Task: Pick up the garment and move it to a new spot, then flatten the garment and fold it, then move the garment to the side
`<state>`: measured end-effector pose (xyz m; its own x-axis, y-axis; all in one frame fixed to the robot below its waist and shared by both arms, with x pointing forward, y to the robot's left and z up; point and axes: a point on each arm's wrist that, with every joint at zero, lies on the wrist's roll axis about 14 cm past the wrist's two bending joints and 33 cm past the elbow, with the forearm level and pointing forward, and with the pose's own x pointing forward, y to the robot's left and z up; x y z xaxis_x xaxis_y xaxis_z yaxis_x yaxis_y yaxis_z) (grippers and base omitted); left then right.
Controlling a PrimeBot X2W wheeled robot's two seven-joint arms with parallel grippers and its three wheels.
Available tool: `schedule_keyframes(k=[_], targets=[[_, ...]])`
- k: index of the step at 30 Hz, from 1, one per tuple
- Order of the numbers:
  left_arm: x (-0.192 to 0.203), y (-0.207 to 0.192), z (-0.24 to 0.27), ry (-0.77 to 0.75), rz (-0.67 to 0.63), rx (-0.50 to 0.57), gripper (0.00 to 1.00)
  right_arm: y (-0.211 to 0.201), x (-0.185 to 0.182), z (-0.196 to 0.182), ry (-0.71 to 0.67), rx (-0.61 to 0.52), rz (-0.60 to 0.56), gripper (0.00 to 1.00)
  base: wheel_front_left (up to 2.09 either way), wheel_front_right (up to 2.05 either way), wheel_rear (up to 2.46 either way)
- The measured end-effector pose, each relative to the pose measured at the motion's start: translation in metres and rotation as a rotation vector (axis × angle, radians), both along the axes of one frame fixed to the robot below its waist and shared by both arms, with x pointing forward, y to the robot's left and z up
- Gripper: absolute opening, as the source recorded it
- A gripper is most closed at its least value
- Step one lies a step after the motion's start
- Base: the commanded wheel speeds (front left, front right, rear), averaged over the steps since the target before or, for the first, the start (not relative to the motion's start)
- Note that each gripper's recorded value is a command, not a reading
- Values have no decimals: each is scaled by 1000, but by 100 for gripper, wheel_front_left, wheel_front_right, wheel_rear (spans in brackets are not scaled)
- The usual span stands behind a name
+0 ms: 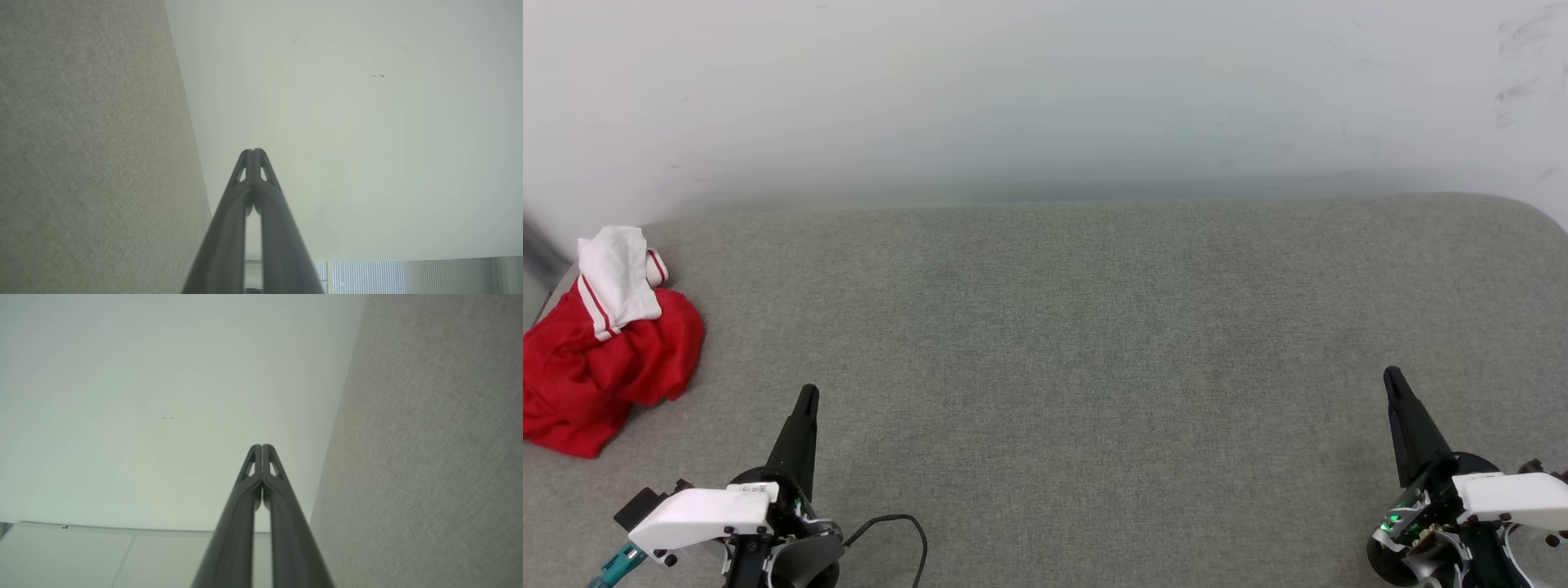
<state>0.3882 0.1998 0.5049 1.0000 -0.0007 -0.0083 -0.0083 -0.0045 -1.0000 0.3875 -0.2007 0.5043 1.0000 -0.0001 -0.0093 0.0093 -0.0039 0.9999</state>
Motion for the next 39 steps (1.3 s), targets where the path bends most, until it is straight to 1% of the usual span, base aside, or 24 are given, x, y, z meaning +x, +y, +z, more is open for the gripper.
schedule_keyframes(k=[16,17,21,28,33,39], targets=[[0,0,0,0,0,0,0,0,0,0,0,0,0,0,0,0,0],[-1,0,-3,10,0,-2,100,0,-1,-3,9,1,0,100,0,0,0],[-11,-1,-23,69,3,-7,100,-2,-12,-25,74,5,-9,100,0,0,0],[-10,4,-18,56,36,22,100,-7,-12,-23,70,-40,-40,100,0,0,0],[-10,13,-14,51,69,109,100,-13,-11,-16,54,-125,-63,100,0,0,0],[-8,16,-4,49,84,240,100,-16,-9,-1,16,-262,-77,100,0,0,0]])
